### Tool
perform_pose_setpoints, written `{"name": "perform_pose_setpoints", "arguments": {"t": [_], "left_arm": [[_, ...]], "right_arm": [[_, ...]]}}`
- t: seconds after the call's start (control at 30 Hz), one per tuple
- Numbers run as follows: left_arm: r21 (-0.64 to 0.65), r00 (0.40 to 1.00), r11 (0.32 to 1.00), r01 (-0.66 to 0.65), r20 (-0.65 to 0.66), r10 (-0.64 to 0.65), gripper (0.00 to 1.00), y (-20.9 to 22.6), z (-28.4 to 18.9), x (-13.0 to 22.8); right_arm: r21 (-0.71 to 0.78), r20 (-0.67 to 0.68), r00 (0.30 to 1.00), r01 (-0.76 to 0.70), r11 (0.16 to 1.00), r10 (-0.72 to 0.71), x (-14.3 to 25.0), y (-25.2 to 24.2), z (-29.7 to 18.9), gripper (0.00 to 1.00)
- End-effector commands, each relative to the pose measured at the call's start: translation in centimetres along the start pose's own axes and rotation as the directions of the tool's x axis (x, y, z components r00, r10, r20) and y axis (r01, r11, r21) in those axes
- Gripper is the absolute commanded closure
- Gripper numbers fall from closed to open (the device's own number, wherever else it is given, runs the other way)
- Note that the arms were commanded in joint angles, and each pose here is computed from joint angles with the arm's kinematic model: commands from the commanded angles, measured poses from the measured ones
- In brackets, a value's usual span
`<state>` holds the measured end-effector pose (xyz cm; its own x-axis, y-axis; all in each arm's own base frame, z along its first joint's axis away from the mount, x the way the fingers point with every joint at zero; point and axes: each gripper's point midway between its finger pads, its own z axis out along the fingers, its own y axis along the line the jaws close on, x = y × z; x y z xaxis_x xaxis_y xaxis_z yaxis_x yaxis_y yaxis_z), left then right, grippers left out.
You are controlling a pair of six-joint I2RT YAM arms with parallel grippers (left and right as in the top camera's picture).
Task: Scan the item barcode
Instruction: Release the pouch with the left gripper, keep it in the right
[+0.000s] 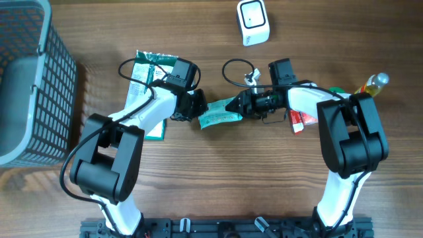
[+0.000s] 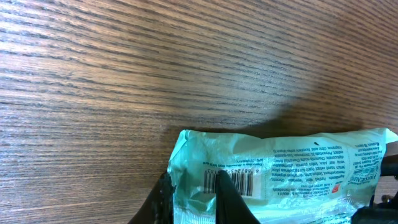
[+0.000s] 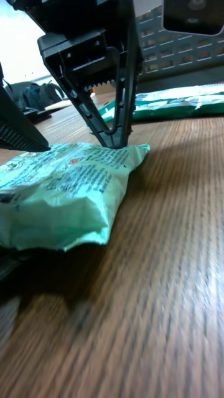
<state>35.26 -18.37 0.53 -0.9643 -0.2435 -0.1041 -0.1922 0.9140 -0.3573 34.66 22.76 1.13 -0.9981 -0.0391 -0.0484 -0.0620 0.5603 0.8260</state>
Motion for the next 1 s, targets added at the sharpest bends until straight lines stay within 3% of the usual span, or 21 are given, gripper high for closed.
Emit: {"name": "perform_pose_setpoints", "arguments": {"t": [0.0, 0.1, 0.13, 0.17, 0.23, 0.3, 0.33, 0.5, 0.6, 0.67, 0.73, 0.9, 0.97], "left_arm": [[-0.035, 1.000, 0.999, 0.013, 0.000, -0.013, 0.90, 1.0, 0.1, 0.5], [-0.035, 1.000, 0.999, 0.013, 0.000, -0.013, 0.90, 1.0, 0.1, 0.5], [-0.035, 1.000, 0.999, 0.013, 0.000, -0.013, 0.89, 1.0, 0.1, 0.5], [-0.035, 1.000, 0.999, 0.013, 0.000, -0.013, 0.89, 1.0, 0.1, 0.5], [-0.035, 1.000, 0.999, 0.013, 0.000, -0.013, 0.89, 1.0, 0.1, 0.5], [-0.035, 1.000, 0.999, 0.013, -0.001, -0.013, 0.89, 1.0, 0.1, 0.5], [-0.035, 1.000, 0.999, 0.013, -0.001, -0.013, 0.89, 1.0, 0.1, 0.5], [-0.036, 1.000, 0.999, 0.010, 0.000, -0.010, 0.89, 1.0, 0.1, 0.5], [-0.051, 1.000, 0.999, 0.010, 0.011, -0.009, 0.89, 1.3, 0.1, 0.3], [-0.051, 1.000, 0.999, 0.010, 0.012, -0.009, 0.90, 1.3, 0.1, 0.3], [-0.051, 1.000, 0.999, 0.003, 0.012, -0.003, 0.93, 1.3, 0.1, 0.3], [0.009, 0.991, 1.000, -0.024, 0.132, 0.022, 0.90, 0.1, -3.7, -3.4], [0.040, 0.963, 0.999, -0.003, 0.270, -0.008, 0.88, 0.0, -8.3, -6.8]], "right_arm": [[0.019, -0.036, 0.999, -0.003, 1.000, 0.004, 1.1, -0.7, 1.7, 0.53], [0.019, -0.026, 1.000, 0.012, 1.000, -0.012, 0.9, -0.6, 1.8, 0.57], [0.027, -0.023, 1.000, 0.013, 1.000, -0.012, 0.8, -0.8, 1.7, 0.66], [0.035, -0.020, 1.000, 0.013, 0.999, -0.012, 0.8, -0.9, 1.7, 0.68], [0.040, -0.018, 1.000, 0.012, 0.999, -0.012, 0.7, -1.0, 1.7, 0.68], [0.040, -0.016, 1.000, 0.012, 0.999, -0.011, 0.7, -1.1, 1.6, 0.58], [0.040, -0.017, 1.000, 0.011, 0.999, -0.010, 0.7, -1.1, 1.6, 0.58], [0.041, -0.018, 1.000, 0.010, 0.999, -0.010, 0.7, -1.1, 1.6, 0.76], [0.041, -0.018, 1.000, 0.017, 0.999, -0.017, 0.7, -1.1, 1.6, 0.77], [0.041, -0.016, 1.000, 0.019, 0.999, -0.018, 0.7, -1.1, 1.6, 0.86], [0.040, -0.017, 1.000, 0.019, 0.999, -0.018, 0.7, -1.1, 1.6, 0.89], [0.047, -0.014, 1.000, 0.019, 0.999, -0.019, 0.6, -1.2, 1.6, 0.88], [0.050, -0.012, 1.000, 0.020, 0.999, -0.019, 0.6, -1.2, 1.6, 0.88]]}}
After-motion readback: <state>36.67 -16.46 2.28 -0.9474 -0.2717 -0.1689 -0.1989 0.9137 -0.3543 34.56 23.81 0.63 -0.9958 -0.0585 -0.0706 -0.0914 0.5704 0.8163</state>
